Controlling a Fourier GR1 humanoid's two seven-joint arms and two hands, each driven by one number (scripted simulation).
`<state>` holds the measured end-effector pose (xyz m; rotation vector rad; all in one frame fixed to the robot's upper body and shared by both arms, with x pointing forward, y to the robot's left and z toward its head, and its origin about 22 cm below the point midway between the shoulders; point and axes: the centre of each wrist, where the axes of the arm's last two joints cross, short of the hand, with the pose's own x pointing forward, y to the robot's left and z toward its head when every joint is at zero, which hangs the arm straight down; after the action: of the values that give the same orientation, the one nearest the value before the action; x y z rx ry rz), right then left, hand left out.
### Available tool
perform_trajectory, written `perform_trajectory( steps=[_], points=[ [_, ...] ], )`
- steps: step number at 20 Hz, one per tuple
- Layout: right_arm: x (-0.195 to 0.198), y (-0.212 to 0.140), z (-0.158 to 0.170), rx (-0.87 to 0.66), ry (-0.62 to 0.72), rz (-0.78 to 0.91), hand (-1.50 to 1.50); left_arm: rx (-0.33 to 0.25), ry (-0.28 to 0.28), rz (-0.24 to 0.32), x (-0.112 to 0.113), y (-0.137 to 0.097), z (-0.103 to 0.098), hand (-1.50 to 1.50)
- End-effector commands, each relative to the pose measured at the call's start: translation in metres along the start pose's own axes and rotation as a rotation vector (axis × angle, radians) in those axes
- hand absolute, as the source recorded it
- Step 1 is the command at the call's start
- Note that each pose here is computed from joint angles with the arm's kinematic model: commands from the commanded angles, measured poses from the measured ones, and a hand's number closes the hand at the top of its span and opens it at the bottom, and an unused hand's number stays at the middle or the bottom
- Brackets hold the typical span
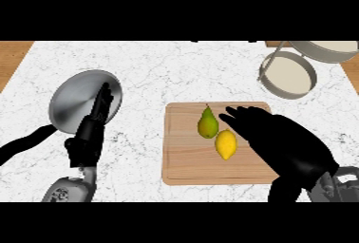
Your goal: Pick the lemon from the cutting board and place it in the tiered basket
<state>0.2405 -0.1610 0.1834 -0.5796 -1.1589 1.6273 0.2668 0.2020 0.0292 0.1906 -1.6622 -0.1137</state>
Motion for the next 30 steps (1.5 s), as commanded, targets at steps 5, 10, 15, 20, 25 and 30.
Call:
perform_trajectory(
  steps=[5,10,15,20,25,30],
  points=[
    [-0.018,0.011,-0.011,-0.038,0.100,0.038,-1.50,-0.006,-0.005,0.004,0.012,0.010,-0.007,0.00],
    [-0.024,0.020,-0.011,-0.022,0.134,0.005,-1.50,0.013,-0.002,0.009,-0.002,-0.009,0.000,0.00],
    [-0.027,0.039,-0.032,0.027,0.136,-0.039,-1.50,0.017,0.006,0.000,-0.008,-0.008,-0.012,0.00],
    [-0.046,0.041,-0.028,0.004,0.070,-0.047,-1.50,-0.018,-0.008,0.003,0.007,0.011,0.006,0.00],
    [-0.046,0.037,-0.034,0.022,0.060,-0.074,-1.50,-0.004,0.004,0.016,-0.006,-0.004,0.007,0.00],
    [-0.037,0.056,-0.066,0.045,0.038,-0.062,-1.50,0.001,0.012,0.006,-0.007,-0.003,-0.006,0.00]
  ],
)
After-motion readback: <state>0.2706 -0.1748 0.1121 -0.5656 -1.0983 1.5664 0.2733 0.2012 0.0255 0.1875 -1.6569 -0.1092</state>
